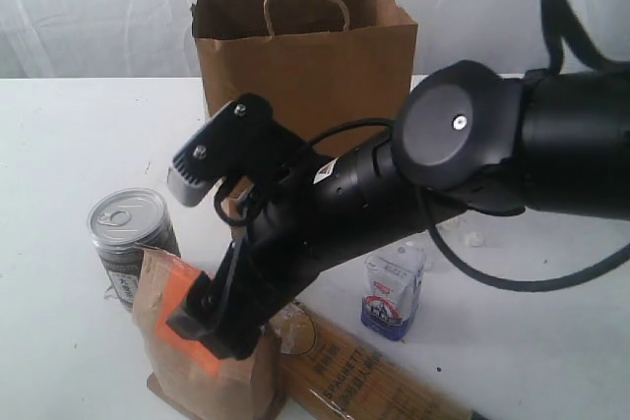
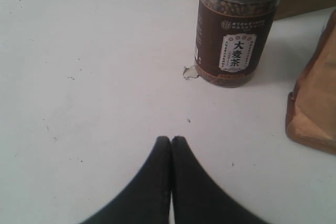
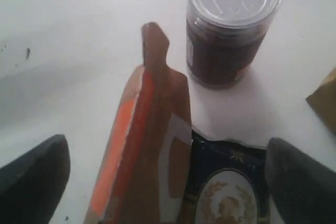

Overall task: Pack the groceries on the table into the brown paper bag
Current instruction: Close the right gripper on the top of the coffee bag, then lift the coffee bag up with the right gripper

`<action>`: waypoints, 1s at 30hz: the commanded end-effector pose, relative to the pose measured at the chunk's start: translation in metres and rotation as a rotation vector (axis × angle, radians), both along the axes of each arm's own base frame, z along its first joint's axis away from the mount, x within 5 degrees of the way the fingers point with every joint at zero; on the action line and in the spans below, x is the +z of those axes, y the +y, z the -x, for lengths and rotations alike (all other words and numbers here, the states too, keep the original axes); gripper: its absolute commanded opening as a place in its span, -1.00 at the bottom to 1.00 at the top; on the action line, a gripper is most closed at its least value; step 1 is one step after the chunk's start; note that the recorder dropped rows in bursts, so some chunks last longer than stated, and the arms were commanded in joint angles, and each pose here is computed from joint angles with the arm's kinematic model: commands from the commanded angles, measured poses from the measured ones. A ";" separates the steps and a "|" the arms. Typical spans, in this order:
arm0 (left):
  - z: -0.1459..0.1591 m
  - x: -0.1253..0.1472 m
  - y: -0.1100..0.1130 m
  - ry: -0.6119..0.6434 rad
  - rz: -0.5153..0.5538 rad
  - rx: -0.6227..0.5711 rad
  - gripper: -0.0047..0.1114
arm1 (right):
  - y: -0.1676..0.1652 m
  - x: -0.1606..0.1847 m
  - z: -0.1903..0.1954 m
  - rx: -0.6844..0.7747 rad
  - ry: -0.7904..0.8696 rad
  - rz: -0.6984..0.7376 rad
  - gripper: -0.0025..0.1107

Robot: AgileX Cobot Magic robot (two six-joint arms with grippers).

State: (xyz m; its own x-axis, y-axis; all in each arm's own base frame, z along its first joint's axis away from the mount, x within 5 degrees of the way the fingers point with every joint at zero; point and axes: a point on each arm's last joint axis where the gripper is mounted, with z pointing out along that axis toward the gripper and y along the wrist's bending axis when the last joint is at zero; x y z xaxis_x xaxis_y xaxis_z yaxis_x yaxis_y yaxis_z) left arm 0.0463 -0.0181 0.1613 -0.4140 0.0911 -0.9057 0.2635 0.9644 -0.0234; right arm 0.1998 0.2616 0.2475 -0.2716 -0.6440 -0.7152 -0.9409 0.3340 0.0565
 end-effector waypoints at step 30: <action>0.001 -0.002 -0.001 0.009 0.014 -0.003 -0.92 | 0.023 -0.059 0.001 0.113 -0.016 0.190 0.25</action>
State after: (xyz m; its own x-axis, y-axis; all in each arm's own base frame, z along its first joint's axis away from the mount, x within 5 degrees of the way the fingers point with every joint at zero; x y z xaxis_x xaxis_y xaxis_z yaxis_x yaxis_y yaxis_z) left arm 0.0463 -0.0181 0.1613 -0.4140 0.0911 -0.9057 0.2635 0.9644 -0.0234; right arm 0.1985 0.2847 0.1945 -0.1816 -0.7769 -0.6028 -0.9708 0.2395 -0.0162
